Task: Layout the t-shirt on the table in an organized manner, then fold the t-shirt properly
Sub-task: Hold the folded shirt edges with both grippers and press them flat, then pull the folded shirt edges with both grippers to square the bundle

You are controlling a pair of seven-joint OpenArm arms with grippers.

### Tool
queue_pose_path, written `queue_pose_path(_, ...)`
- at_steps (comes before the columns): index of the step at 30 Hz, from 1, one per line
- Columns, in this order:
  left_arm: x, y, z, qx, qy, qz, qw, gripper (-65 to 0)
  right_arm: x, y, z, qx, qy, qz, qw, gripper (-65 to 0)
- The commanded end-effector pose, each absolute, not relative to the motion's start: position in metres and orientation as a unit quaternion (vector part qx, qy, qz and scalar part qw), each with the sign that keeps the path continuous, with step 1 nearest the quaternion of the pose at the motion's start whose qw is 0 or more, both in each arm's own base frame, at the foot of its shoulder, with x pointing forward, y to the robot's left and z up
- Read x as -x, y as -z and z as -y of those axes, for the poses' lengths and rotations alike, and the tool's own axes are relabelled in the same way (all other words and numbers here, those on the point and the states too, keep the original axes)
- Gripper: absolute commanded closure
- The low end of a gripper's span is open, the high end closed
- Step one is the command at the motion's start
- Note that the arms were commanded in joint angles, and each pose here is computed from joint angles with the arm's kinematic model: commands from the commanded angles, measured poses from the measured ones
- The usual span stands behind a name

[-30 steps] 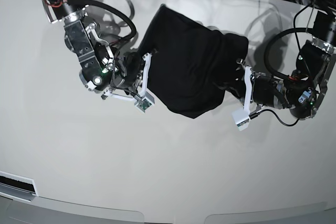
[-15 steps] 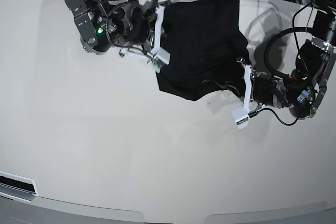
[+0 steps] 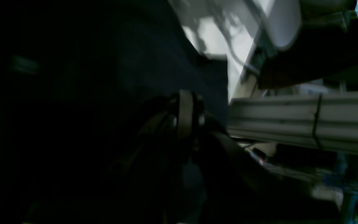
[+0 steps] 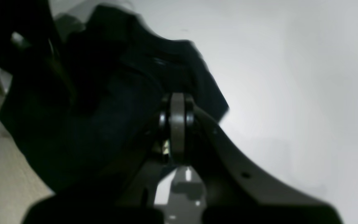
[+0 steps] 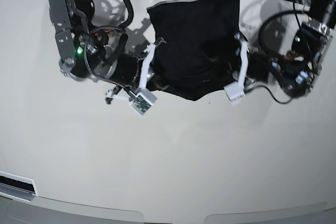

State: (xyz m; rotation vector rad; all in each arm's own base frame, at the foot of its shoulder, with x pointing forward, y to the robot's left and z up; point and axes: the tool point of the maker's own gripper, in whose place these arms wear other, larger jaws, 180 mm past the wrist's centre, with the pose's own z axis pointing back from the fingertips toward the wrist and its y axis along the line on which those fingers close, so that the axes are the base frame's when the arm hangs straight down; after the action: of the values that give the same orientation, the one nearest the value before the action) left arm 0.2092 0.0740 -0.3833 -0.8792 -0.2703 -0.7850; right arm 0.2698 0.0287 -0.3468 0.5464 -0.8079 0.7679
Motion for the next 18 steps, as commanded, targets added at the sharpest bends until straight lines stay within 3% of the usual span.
queue_pose_path(1,-0.213,0.370,-0.069,0.419,0.378,0.152,0.812,0.0,-0.285,0.331,-0.033,-0.258,-0.361,0.407,0.798,0.0)
queue_pose_path(4,-0.184,0.382,-0.058,0.418,0.391,0.134,0.809,0.0,-0.293,0.337,-0.042,-0.258,-0.379,0.394,0.797,-22.6)
queue_pose_path(6,-0.171,0.390,-0.049,0.424,0.385,0.134,0.809,0.0,-0.296,0.347,-0.046,-0.256,-0.379,0.380,0.804,-33.0)
queue_pose_path(12,-0.154,0.418,-0.032,0.393,0.394,0.142,0.819,0.0,-0.307,0.397,-0.039,-0.204,-0.387,0.314,0.842,-33.8)
queue_pose_path(18,-0.141,0.432,-0.031,0.372,0.399,0.146,0.825,0.0,-0.314,0.407,-0.038,-0.207,-0.378,0.309,0.848,-31.9)
